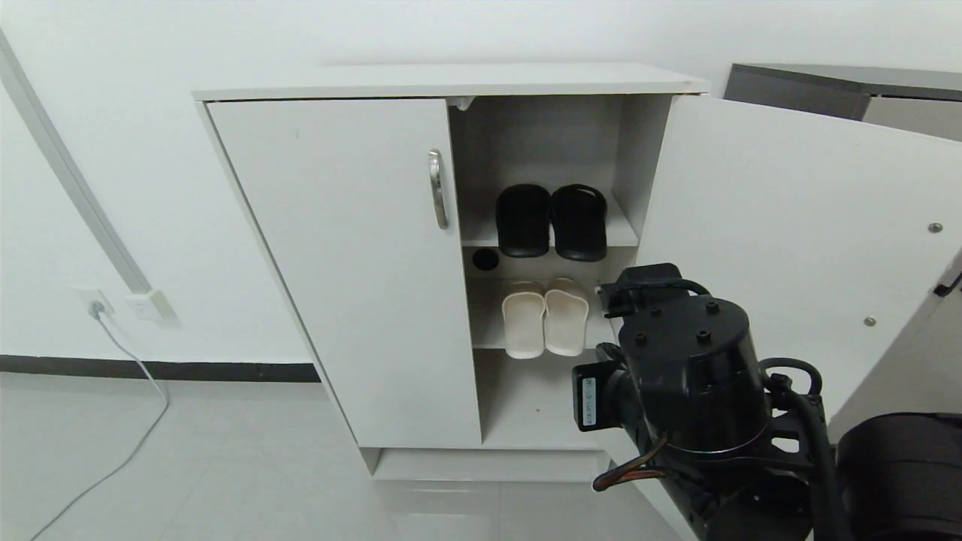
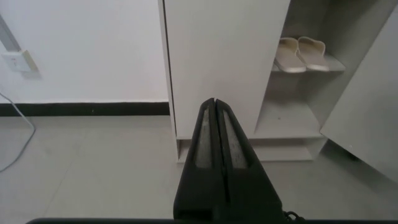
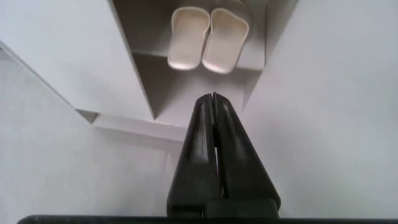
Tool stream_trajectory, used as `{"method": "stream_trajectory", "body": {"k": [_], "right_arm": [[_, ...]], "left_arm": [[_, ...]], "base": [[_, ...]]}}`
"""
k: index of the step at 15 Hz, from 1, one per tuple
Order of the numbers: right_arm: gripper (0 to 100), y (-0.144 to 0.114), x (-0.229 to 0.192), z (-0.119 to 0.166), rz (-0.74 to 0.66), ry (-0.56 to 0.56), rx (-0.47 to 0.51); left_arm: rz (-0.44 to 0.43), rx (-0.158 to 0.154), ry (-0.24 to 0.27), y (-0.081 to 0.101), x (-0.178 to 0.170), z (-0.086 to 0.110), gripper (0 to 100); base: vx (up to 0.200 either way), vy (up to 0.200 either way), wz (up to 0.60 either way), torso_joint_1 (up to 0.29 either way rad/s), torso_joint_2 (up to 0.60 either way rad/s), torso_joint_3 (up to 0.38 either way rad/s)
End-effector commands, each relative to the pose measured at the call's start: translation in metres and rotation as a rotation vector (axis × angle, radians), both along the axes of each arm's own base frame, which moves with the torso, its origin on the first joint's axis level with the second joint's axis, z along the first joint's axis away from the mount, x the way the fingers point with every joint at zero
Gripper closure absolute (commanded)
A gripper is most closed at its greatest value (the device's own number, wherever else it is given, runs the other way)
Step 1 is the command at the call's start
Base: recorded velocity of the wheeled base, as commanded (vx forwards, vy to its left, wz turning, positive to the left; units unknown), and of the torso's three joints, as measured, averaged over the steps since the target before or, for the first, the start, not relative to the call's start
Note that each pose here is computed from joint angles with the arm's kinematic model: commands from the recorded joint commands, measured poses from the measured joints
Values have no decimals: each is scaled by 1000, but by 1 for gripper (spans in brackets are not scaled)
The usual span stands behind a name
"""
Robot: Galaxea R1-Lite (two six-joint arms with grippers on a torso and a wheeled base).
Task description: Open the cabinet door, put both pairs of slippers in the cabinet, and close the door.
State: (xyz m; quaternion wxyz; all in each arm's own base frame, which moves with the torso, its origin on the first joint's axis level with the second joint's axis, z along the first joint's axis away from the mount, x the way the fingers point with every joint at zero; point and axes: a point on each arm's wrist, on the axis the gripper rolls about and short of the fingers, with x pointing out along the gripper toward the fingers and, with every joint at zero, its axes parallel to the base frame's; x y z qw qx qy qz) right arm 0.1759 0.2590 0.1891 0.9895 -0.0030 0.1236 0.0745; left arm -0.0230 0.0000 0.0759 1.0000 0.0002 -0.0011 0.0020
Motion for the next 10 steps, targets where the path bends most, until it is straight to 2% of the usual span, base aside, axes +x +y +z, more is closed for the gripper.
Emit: {"method": "stream_trajectory", "body": {"k": [1, 10], "right_arm": [[100, 1, 2, -4, -5, 6, -12], [100, 2, 5, -9, -10, 13, -25]], "left_arm": [[1, 1, 1, 0, 0, 0, 100], [1, 1, 1, 0, 0, 0, 100]], "base": [[0, 0, 0, 0, 0, 0], [0, 0, 0, 0, 0, 0]]}}
